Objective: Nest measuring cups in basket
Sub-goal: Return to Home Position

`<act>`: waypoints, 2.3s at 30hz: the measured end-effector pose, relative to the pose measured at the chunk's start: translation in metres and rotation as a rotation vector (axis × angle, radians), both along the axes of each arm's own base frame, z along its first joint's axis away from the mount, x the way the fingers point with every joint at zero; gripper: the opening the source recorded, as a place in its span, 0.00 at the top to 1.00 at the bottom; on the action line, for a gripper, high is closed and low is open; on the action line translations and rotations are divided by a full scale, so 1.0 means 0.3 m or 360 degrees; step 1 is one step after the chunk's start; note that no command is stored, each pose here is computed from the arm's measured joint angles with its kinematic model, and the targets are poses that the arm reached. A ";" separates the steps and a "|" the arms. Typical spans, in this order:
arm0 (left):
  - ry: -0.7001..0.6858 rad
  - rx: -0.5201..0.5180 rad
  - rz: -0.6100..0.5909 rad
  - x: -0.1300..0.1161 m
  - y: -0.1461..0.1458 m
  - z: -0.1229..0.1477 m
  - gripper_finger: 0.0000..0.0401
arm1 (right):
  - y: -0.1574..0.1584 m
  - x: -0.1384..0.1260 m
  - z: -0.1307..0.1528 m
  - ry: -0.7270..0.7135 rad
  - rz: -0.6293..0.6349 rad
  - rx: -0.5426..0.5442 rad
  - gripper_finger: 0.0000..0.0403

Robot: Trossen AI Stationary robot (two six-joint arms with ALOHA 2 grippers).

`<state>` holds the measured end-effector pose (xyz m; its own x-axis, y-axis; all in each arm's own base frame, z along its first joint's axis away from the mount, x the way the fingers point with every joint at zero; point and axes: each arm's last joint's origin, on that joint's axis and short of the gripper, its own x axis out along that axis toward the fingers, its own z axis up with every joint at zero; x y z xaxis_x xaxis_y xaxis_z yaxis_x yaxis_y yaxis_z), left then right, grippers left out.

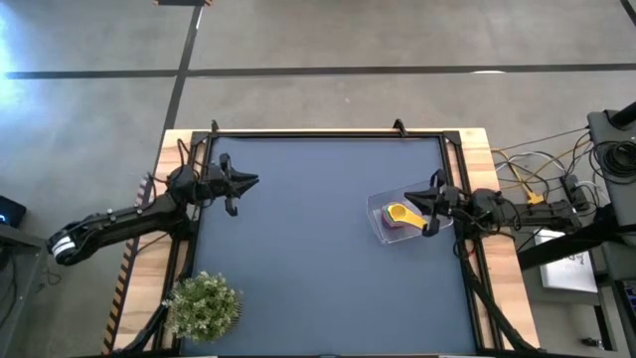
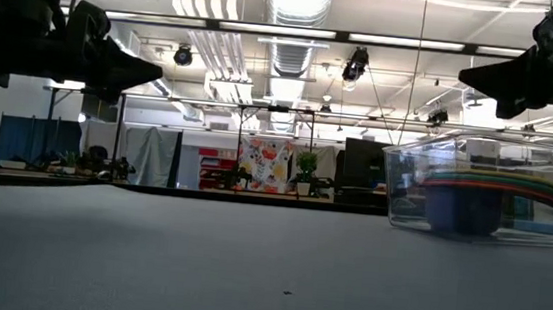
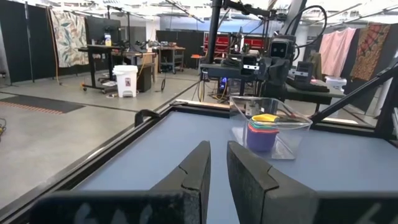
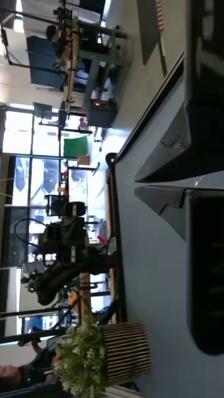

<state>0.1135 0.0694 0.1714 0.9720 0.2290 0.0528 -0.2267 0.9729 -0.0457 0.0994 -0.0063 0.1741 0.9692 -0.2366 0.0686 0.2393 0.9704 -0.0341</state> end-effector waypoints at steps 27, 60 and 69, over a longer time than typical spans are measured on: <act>0.0043 -0.0033 0.0003 0.006 0.005 -0.013 0.91 | 0.000 0.000 -0.001 0.0002 0.0001 -0.0002 0.98; 0.0107 -0.0079 0.0003 0.014 0.011 -0.032 0.91 | 0.000 0.000 -0.002 0.0005 0.0001 -0.0002 0.98; 0.0123 -0.0091 0.0003 0.016 0.012 -0.037 0.91 | 0.000 0.000 -0.002 0.0005 0.0002 -0.0002 0.98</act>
<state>0.1183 0.0729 0.1602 0.9722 0.2313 -0.0353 -0.2335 0.9687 -0.0836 0.0995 -0.0062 0.1735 0.9696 -0.2356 0.0660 0.2382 0.9705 -0.0358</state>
